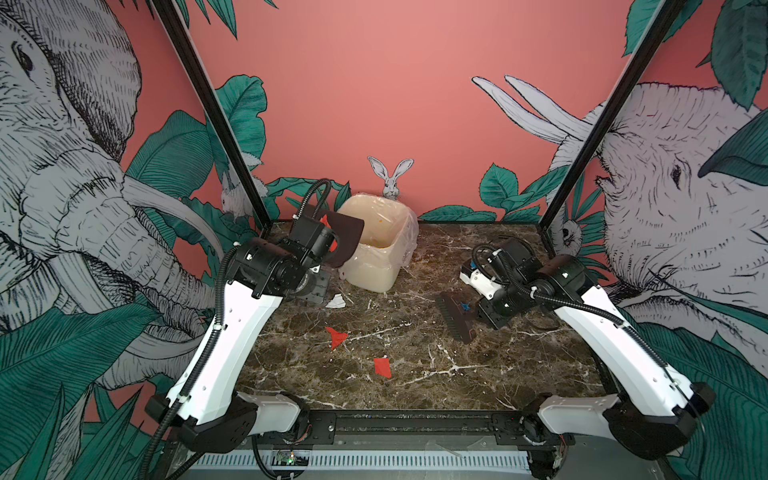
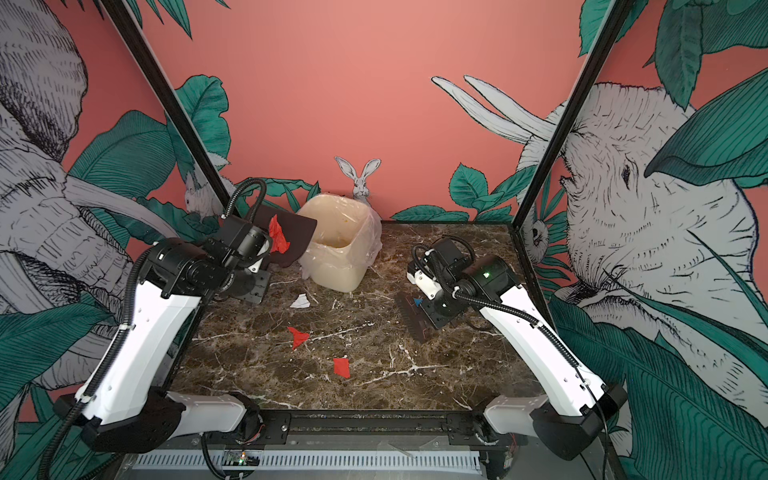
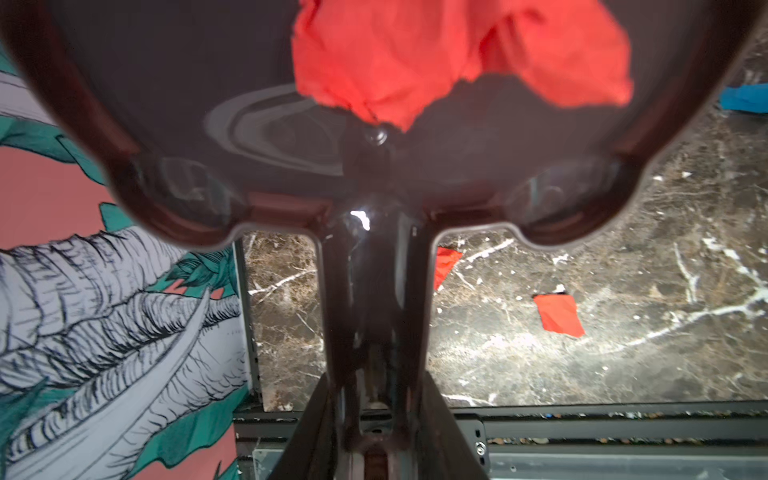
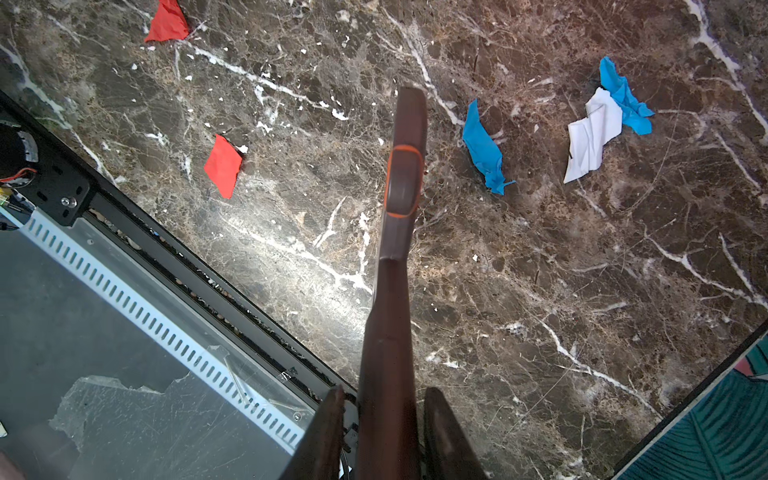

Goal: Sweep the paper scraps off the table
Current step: 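Tip the dustpan over the cream bin with the left gripper to dump scraps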

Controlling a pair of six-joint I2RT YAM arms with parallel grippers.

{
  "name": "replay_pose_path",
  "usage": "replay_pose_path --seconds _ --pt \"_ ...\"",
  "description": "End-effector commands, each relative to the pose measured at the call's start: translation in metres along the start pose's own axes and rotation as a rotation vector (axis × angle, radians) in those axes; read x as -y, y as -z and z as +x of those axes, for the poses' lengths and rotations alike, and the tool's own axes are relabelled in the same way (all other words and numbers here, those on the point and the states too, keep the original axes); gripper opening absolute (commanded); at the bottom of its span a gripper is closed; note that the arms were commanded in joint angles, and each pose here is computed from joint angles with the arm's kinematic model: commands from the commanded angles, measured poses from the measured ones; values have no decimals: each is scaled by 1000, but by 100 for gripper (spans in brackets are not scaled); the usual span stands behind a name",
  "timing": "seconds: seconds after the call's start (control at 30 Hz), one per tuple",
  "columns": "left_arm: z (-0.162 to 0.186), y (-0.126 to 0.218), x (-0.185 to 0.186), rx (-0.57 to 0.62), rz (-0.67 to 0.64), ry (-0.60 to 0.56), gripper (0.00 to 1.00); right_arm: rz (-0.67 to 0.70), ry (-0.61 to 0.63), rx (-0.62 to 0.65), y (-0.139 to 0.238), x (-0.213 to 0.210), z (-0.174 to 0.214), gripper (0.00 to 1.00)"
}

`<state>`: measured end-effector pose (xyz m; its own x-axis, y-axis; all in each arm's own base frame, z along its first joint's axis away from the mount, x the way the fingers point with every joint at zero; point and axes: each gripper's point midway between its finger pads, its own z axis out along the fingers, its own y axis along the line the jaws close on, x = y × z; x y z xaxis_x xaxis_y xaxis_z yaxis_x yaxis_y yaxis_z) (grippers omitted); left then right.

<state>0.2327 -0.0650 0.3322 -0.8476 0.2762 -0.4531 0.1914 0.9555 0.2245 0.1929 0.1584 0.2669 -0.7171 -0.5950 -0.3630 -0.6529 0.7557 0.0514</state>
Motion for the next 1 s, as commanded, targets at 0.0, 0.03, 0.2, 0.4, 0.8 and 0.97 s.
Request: replay_pose_path --seconds 0.0,0.03,0.2,0.4,0.8,0.97 --pt "9 5 -13 -66 0 -65 0 -7 7 37 12 -2 3 0" --pt "4 2 -13 -68 4 -67 0 -11 7 35 11 -2 3 0" --pt "-19 -12 -19 -103 -28 -110 0 -23 9 30 10 -4 5 0" --pt "-46 -18 -33 -74 -61 -90 0 -37 14 12 8 -6 10 0" --pt "-76 -45 -43 -105 -160 -143 0 -56 7 -1 7 -9 13 0" --pt "-87 -51 -42 -102 -202 -181 0 -68 -1 -5 4 -11 12 0"
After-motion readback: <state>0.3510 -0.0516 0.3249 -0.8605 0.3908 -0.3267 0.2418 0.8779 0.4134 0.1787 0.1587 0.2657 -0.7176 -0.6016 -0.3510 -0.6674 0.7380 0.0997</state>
